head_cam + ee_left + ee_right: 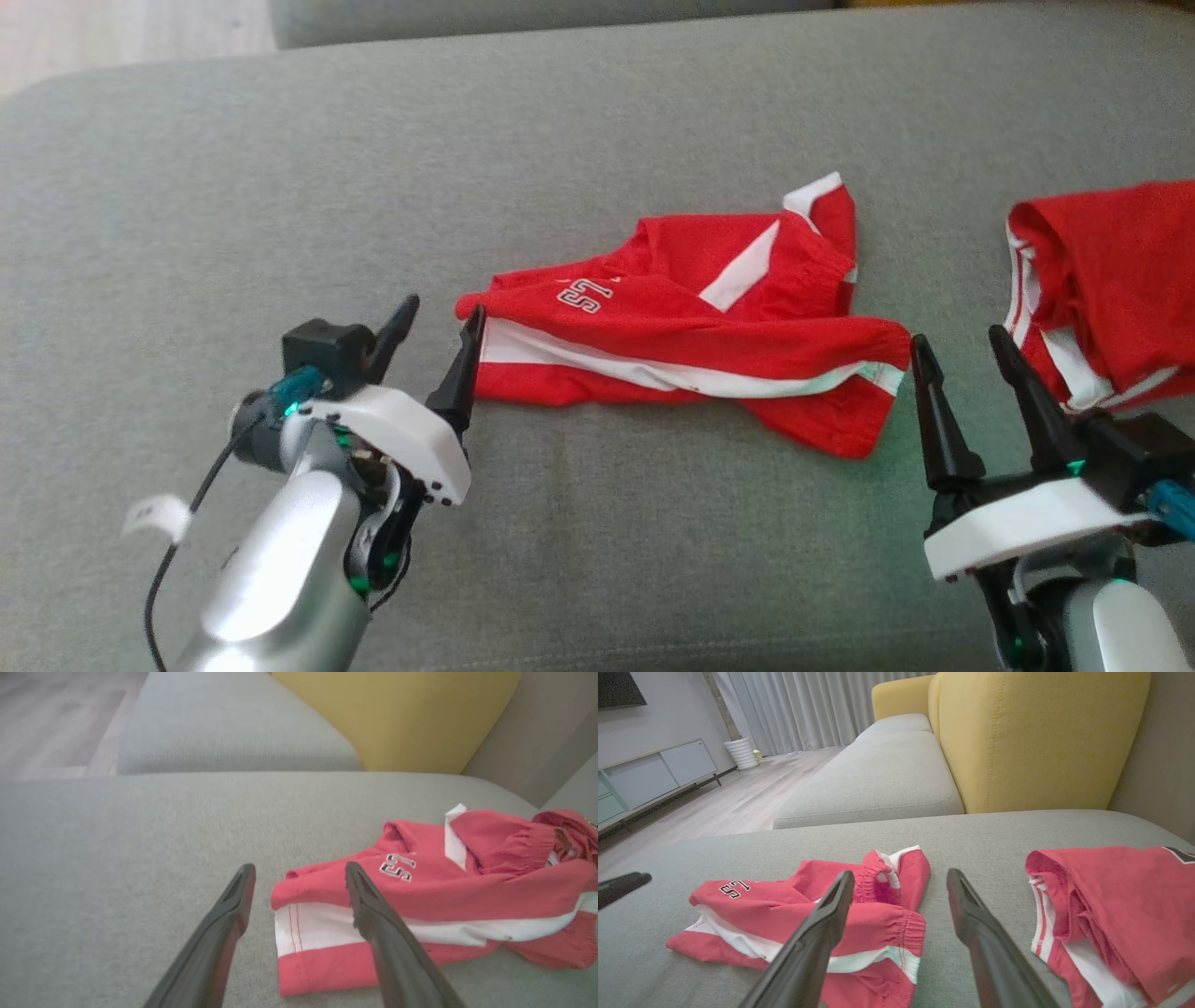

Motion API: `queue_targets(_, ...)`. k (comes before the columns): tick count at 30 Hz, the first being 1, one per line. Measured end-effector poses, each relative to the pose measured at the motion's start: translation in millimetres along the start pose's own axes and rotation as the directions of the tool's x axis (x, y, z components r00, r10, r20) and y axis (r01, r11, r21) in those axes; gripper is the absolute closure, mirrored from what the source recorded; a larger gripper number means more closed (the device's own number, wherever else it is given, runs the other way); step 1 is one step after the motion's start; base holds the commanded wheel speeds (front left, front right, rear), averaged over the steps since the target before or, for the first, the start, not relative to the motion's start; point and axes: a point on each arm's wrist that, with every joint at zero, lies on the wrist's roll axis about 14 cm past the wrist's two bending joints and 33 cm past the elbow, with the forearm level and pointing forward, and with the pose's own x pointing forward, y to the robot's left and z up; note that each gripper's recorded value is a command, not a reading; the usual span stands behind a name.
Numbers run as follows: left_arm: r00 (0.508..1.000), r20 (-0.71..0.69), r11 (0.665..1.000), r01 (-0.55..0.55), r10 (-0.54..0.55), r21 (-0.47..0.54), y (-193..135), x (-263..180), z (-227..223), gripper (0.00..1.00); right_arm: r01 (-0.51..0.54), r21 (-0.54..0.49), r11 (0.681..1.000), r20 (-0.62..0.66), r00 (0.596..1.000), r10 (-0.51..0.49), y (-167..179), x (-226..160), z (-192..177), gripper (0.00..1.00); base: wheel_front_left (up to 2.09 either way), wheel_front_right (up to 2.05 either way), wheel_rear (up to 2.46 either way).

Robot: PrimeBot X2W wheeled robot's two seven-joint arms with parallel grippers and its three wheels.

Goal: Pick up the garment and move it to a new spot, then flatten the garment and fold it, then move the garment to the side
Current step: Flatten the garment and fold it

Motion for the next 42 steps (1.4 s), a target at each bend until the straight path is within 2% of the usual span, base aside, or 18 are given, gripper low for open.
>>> queue_targets(5, 0.978, -0.21, 0.999, 0.003, -0.014, -0.052, 2, 13, -58, 0.0, 0.031, 0.011, 0.999, -0.021, 0.999, -0.031, -11, 2, -7, 0.0, 0.0, 0.0, 0.0)
queue_targets(9, 0.956, -0.291, 0.997, 0.008, -0.03, -0.075, 4, 23, -80, 0.0, 0.061, 0.023, 0.998, -0.06, 0.996, -0.059, -20, 0, -20, 0.0, 0.0, 0.0, 0.0)
queue_targets(10, 0.955, -0.294, 0.997, 0.016, -0.038, -0.08, 3, 27, -80, 0.57, 0.067, 0.025, 0.997, -0.068, 0.996, -0.065, -22, 0, -23, 0.0, 0.0, 0.0, 0.0)
queue_targets(11, 0.954, -0.296, 0.996, 0.018, -0.042, -0.082, 3, 31, -80, 0.95, 0.073, 0.028, 0.997, -0.075, 0.995, -0.071, -24, 0, -25, 0.0, 0.0, 0.0, 0.0)
queue_targets(12, 0.953, -0.299, 0.996, 0.023, -0.047, -0.081, 3, 34, -80, 1.0, 0.082, 0.031, 0.996, -0.082, 0.993, -0.079, -26, -1, -27, 0.0, 0.0, 0.0, 0.0)
queue_targets(20, 0.957, -0.284, 0.997, 0.034, -0.054, -0.073, 4, 36, -82, 1.0, 0.117, 0.04, 0.992, -0.189, 0.976, -0.107, -36, -6, -58, 0.0, 0.0, 0.0, 0.0)
queue_targets(24, 0.96, -0.275, 0.997, 0.033, -0.053, -0.076, 4, 36, -81, 1.0, 0.086, 0.066, 0.994, -0.256, 0.964, -0.067, -24, -2, -79, 0.0, 0.0, 0.0, 0.0)
queue_targets(31, 0.967, -0.25, 0.997, 0.033, -0.05, -0.072, 5, 35, -78, 1.0, 0.007, 0.073, 0.997, -0.279, 0.96, 0.013, -2, 28, -86, 0.0, 0.0, 0.0, 0.0)
queue_targets(32, 0.968, -0.248, 0.997, 0.03, -0.048, -0.073, 5, 34, -78, 1.0, 0.004, 0.078, 0.997, -0.28, 0.96, 0.018, -1, 30, -86, 0.89, 0.0, 0.0, 0.0)
queue_targets(33, 0.97, -0.239, 0.997, 0.027, -0.044, -0.074, 6, 34, -77, 1.0, 0.001, 0.079, 0.997, -0.28, 0.96, 0.021, 0, 31, -87, 1.0, 0.0, 0.0, 0.0)
queue_targets(37, 0.985, -0.171, 0.997, 0.021, -0.033, -0.071, 9, 34, -60, 1.0, -0.014, 0.08, 0.997, -0.244, 0.969, 0.033, 5, 34, -78, 1.0, 0.0, 0.0, 0.0)
queue_targets(42, 0.999, 0.024, 0.998, 0.031, -0.03, -0.063, 8, 40, -1, 1.0, -0.05, 0.063, 0.997, -0.107, 0.993, 0.056, 11, 40, -33, 1.0, 0.0, 0.0, 0.0)
